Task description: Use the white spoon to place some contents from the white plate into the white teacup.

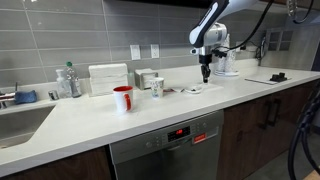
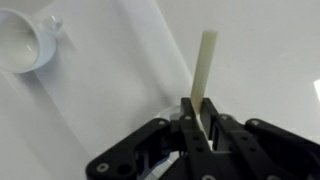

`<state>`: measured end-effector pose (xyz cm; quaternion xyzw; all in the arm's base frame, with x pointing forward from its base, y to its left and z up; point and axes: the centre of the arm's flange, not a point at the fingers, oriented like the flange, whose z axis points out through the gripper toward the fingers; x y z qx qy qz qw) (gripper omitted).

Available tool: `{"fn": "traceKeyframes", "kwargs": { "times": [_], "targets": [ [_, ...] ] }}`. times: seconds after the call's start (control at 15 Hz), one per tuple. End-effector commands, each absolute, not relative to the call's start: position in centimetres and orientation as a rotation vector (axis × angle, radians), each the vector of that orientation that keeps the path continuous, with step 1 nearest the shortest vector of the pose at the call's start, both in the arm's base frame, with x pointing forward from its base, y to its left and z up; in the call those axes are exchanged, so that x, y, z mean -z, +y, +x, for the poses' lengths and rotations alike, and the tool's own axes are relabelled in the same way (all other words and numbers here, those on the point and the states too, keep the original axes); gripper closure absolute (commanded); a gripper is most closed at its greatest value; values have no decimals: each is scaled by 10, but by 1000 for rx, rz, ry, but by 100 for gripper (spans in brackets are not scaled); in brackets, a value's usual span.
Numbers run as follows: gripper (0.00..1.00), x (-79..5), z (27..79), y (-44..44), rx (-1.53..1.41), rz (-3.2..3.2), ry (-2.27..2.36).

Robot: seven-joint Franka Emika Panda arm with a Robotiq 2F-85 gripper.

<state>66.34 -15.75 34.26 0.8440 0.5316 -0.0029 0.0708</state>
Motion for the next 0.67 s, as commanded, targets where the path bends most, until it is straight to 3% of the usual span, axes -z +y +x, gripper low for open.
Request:
{"fn": "traceKeyframes", "kwargs": {
  "times": [0.0,0.6],
  "targets": [
    [97,-334,675,-144,92,2407,1575],
    [97,-321,678,-125,208,2269,1605]
  ]
}}
